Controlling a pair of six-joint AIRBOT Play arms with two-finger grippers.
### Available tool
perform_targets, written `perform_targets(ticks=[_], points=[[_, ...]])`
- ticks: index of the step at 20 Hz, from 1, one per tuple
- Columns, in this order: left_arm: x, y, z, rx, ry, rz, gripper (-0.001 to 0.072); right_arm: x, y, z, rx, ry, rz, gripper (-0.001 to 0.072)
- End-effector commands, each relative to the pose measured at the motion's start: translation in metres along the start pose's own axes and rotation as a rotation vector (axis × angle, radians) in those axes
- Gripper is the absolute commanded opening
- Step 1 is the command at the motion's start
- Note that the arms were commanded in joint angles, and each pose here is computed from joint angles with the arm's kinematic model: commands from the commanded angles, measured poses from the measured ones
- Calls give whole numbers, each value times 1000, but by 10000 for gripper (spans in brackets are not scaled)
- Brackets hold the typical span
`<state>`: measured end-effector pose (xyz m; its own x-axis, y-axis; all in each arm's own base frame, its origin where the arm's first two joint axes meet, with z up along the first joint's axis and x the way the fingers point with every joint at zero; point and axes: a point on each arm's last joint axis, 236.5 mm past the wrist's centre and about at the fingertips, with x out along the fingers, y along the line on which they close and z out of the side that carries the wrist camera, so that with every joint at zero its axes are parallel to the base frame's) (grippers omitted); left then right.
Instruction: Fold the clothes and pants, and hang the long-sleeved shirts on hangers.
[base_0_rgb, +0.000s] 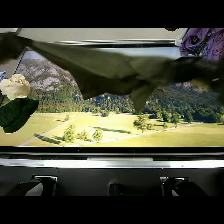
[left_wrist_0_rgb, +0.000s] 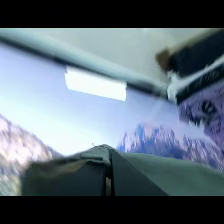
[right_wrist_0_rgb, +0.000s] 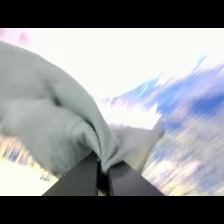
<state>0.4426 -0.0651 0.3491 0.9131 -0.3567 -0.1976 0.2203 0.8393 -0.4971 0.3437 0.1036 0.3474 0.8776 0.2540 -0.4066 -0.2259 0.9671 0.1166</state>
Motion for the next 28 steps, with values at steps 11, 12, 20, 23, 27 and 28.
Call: perform_targets(ticks=[11, 12, 20, 23, 27, 28], points=[[-143, -1, 16, 109, -62, 268, 14, -64, -6, 51, 98, -102, -29, 29], [-118, 18, 3, 91, 13, 291, 13, -32, -6, 42, 104, -40, -40, 29], [80, 204, -175, -113, 582, 474, 13, 286, 5, -131, 178, 427, -29, 30], [121, 240, -250, -202, 694, 517, 14, 351, 16, -210, 326, 542, -5, 29], [137, 243, -299, -233, 782, 511, 19, 366, 29, -259, 408, 659, 24, 50], [138, 240, -298, -241, 781, 504, 60, 362, 28, -255, 401, 662, 35, 140]])
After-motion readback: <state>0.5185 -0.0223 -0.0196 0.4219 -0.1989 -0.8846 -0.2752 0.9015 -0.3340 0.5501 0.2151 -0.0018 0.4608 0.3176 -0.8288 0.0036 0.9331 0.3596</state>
